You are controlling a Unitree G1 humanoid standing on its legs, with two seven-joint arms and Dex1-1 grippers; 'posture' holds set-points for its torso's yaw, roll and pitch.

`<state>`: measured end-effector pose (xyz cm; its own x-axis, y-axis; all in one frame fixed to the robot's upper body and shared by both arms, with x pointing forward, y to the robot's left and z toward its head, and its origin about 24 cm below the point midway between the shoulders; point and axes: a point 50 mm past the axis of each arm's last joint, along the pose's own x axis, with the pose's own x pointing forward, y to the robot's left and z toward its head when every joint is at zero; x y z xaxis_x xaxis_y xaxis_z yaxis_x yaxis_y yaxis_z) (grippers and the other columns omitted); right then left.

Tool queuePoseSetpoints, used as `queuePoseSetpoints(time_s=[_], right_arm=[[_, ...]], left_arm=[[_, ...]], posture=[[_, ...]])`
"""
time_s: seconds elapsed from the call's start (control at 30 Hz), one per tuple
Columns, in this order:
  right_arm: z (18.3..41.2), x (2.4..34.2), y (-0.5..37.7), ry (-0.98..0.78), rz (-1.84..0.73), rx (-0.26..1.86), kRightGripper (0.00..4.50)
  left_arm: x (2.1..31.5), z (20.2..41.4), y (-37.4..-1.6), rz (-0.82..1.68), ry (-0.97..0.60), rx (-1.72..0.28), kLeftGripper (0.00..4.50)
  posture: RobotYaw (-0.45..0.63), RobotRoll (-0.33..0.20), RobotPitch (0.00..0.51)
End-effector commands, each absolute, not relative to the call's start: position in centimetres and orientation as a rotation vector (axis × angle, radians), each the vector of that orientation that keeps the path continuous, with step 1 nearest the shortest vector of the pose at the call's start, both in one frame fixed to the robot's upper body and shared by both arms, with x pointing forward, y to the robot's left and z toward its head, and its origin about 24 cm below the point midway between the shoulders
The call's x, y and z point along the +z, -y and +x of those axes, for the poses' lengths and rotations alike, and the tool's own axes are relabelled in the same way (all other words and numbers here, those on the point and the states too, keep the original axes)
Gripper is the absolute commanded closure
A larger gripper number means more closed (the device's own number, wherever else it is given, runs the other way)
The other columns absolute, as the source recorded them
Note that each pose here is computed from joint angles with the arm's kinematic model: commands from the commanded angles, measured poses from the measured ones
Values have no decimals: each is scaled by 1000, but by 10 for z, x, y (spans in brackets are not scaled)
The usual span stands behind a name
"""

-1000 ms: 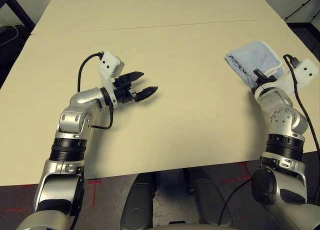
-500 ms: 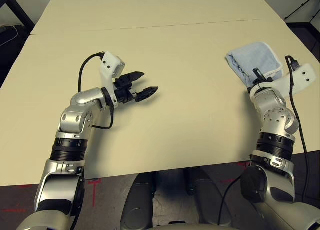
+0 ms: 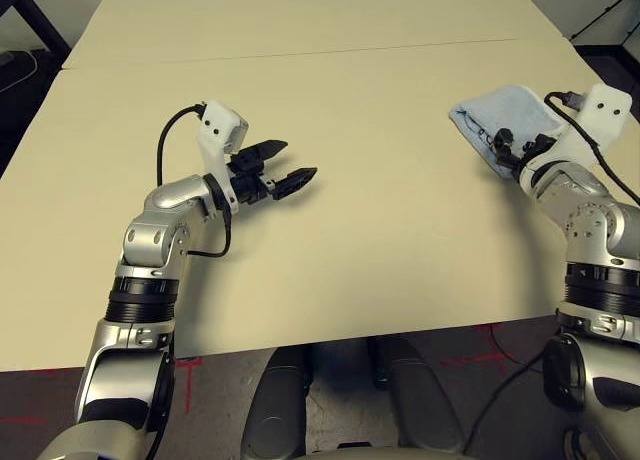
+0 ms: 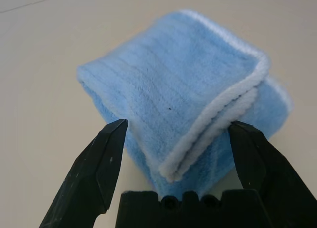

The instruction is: Fold the towel and set it aside.

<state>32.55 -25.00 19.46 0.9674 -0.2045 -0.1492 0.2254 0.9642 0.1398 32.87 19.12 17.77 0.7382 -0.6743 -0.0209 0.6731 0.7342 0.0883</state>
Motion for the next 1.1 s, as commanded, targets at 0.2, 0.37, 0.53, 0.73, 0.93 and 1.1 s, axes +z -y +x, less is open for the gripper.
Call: queuePoseSetpoints(time_s=[0.2,0.37,0.53,0.73,0.93,1.1], right_arm=[[313,216,260,-86,104,-325,40],[327,216,248,-6,117,-227,40],[350,200,242,127,66,-94,40],[371,188,235,273,2,84,40],[387,181,217,319,51,176,40],[392,178,204,335,54,227,40]], left_arm=[[178,329,-206,22,31,-531,0],[180,330,-207,4,43,-493,0],[182,331,-210,-38,75,-398,0],[179,328,-217,-55,110,-244,0],[179,325,-237,-24,244,53,0],[173,320,-244,45,316,197,0]], posture=[[47,0,223],[46,0,220],[55,0,218],[89,0,221],[127,0,228],[142,0,224]])
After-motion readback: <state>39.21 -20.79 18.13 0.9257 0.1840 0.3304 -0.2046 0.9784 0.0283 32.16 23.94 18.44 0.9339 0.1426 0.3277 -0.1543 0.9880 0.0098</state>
